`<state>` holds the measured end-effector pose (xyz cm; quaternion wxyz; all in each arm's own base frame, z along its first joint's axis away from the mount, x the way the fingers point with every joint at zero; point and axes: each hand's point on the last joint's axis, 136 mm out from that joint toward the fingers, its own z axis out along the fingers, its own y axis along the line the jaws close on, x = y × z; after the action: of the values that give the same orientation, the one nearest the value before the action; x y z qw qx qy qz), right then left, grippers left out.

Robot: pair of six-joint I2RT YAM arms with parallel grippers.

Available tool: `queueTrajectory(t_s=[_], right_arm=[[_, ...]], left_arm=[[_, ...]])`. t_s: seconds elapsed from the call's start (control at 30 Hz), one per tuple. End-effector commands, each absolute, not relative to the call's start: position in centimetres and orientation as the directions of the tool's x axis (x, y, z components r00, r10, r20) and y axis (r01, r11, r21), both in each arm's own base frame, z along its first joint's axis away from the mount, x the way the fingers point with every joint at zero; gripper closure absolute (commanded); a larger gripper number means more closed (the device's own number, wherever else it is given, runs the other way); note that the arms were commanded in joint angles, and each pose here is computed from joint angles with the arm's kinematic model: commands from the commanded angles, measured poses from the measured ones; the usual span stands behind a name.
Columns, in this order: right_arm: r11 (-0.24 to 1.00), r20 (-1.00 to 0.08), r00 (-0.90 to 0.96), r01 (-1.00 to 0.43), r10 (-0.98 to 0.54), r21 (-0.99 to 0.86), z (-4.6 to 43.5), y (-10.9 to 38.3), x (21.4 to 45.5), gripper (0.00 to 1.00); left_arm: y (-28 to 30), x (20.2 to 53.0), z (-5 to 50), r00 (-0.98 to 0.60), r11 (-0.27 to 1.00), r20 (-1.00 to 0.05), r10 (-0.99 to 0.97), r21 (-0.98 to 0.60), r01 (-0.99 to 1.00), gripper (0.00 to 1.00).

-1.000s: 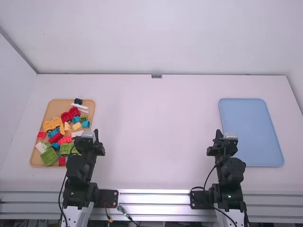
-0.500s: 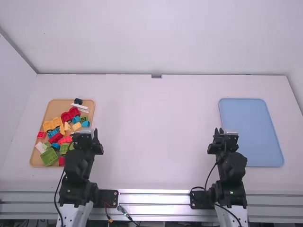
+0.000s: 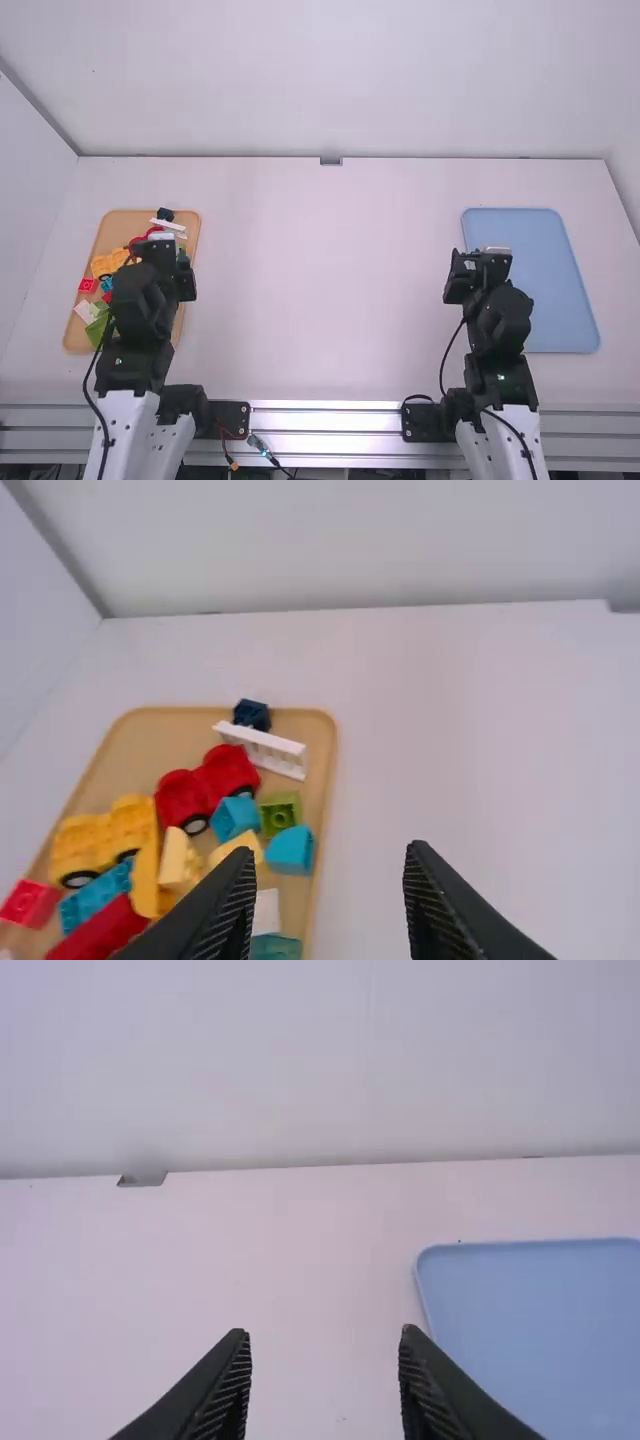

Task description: Assemble lego blocks to make yellow taxi

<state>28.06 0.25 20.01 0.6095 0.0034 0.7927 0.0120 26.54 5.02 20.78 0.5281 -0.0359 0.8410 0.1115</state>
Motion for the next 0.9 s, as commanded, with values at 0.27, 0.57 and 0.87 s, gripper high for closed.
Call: queueTrajectory(t_s=[0.27,0.57,0.87], right_arm=[[0.998,-0.956,-0.287,0.002,0.064,0.066,23.8,0.3,32.2,0.4],[0.996,-0.94,-0.331,0.009,0.082,0.084,24.7,0.4,36.2,0.24],[0.995,-0.922,-0.374,0.019,0.098,0.098,24.6,0.4,39.9,0.1]], left_arm=[[10.1,31.2,24.2,-0.596,0.897,-0.769,0.231,0.406,-0.176,0.4],[15.0,35.1,26.7,-0.663,0.876,-0.681,0.311,0.476,-0.077,0.24],[22.2,38.2,27.6,-0.789,0.854,-0.457,0.41,0.496,0.156,0.1]])
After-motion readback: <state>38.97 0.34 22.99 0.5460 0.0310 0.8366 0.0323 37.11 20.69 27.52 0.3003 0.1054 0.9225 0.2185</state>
